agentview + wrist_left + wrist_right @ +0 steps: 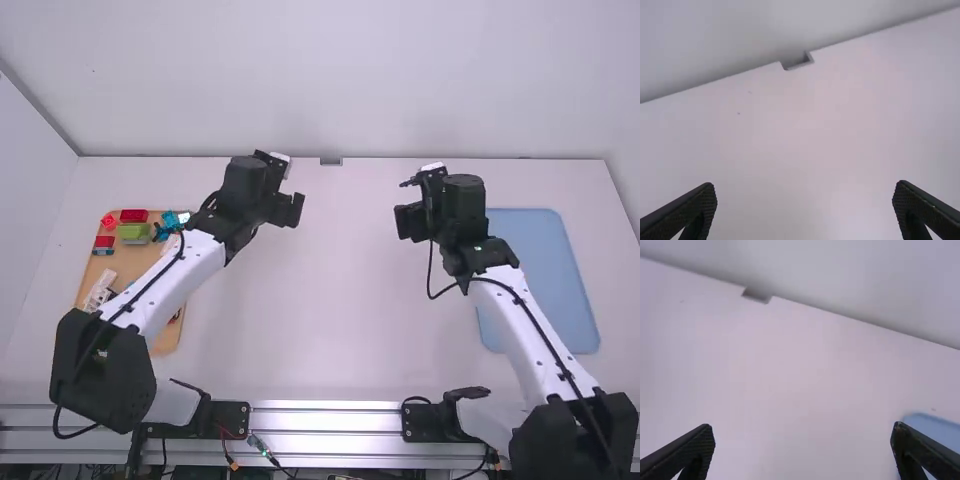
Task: Assemble lego blocks to make yellow taxi
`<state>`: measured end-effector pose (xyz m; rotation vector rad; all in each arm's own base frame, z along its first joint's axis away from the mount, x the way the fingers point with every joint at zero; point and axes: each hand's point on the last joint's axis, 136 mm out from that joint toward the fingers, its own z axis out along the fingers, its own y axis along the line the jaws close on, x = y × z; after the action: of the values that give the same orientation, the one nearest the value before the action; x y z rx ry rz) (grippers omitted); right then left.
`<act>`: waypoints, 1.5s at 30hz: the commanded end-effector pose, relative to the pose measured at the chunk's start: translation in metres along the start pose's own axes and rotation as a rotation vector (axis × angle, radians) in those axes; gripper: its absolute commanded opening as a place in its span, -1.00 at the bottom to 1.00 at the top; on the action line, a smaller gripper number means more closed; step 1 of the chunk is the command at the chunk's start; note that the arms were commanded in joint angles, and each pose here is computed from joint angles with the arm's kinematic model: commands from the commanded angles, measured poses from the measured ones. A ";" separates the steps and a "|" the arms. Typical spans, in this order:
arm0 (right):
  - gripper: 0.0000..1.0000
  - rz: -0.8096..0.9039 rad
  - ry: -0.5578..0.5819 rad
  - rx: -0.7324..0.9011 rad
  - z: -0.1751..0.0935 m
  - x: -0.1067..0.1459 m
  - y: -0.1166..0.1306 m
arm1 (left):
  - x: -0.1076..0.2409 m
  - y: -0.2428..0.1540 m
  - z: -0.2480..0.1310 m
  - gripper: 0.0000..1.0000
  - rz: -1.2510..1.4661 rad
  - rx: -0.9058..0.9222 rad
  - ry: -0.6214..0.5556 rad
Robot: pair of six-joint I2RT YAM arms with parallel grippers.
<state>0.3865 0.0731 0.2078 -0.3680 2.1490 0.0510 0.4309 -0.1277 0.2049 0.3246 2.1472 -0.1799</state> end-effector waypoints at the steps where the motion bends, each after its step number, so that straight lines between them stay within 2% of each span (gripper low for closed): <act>1: 0.79 0.080 -0.017 0.052 -0.009 0.006 -0.016 | -0.005 0.022 -0.016 0.80 -0.030 -0.057 -0.043; 7: 0.61 0.215 -0.109 0.140 -0.027 0.011 -0.050 | -0.008 0.059 -0.038 0.62 -0.073 -0.135 -0.132; 10: 0.52 0.231 -0.150 0.179 -0.036 0.013 -0.064 | -0.001 0.074 -0.047 0.54 -0.092 -0.171 -0.141; 12: 0.45 0.227 -0.186 0.184 -0.042 0.013 -0.063 | 0.008 0.086 -0.055 0.47 -0.109 -0.200 -0.140; 16: 0.28 0.227 -0.192 0.184 -0.050 0.031 -0.057 | 0.028 0.110 -0.073 0.32 -0.147 -0.265 -0.140; 30: -0.35 0.227 -0.192 0.184 -0.065 0.109 -0.034 | 0.099 0.090 -0.104 -0.29 -0.147 -0.265 -0.140; 38: -0.71 0.227 -0.192 0.184 -0.062 0.156 -0.023 | 0.149 0.079 -0.112 -0.68 -0.147 -0.265 -0.140; 45: -0.95 0.227 -0.192 0.184 -0.055 0.186 -0.017 | 0.185 0.073 -0.112 -0.95 -0.147 -0.265 -0.140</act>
<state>0.2506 0.0025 0.0945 -0.0135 1.9784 0.0129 0.2680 0.0010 0.1171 -0.0047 2.0319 0.0026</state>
